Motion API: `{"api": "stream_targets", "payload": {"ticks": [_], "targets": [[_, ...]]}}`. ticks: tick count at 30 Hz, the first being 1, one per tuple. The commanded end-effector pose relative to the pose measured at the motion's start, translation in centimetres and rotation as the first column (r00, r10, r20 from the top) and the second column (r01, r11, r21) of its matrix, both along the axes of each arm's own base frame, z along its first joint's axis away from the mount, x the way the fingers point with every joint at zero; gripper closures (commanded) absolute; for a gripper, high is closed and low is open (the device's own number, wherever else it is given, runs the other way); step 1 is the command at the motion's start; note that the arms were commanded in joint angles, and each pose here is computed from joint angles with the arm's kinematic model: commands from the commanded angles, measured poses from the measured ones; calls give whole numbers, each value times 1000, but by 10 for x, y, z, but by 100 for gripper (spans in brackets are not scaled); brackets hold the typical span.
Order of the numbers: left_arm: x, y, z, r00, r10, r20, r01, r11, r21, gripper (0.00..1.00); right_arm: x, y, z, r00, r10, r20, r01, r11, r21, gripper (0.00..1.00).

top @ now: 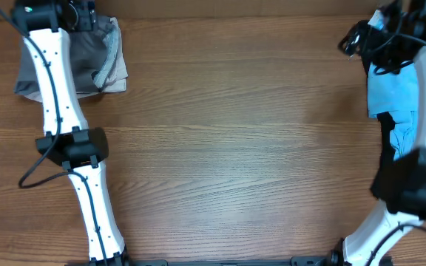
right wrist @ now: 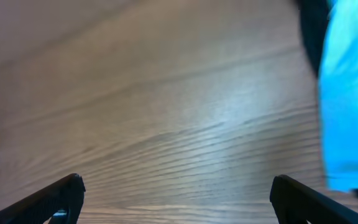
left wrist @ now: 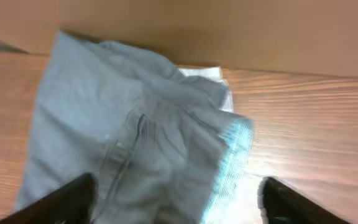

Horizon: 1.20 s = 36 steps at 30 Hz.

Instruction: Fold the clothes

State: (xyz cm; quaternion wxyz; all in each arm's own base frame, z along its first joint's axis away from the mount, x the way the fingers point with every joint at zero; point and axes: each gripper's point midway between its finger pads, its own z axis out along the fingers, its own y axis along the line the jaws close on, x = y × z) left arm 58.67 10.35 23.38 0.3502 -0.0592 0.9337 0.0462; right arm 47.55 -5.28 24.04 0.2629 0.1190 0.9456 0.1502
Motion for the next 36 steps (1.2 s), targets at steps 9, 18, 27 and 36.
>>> {"api": "stream_targets", "payload": {"ticks": [9, 18, 27, 36], "targets": [[-73, -42, 85, 996, -87, 24, 89, 991, -101, 0, -63, 69, 113, 970, 159, 186, -119, 971, -209, 0], [-74, -42, 80, 996, -87, 7, 87, 991, -105, 0, -100, 109, 128, 982, 105, 160, -94, 993, -75, 0], [-74, -42, 80, 996, -87, 7, 87, 991, -105, 0, -108, 119, 119, 992, 81, 99, -81, 997, -5, 0], [-74, -42, 80, 996, -87, 7, 87, 991, -105, 0, -108, 95, 114, 991, 92, 95, -74, 982, -175, 0]]}}
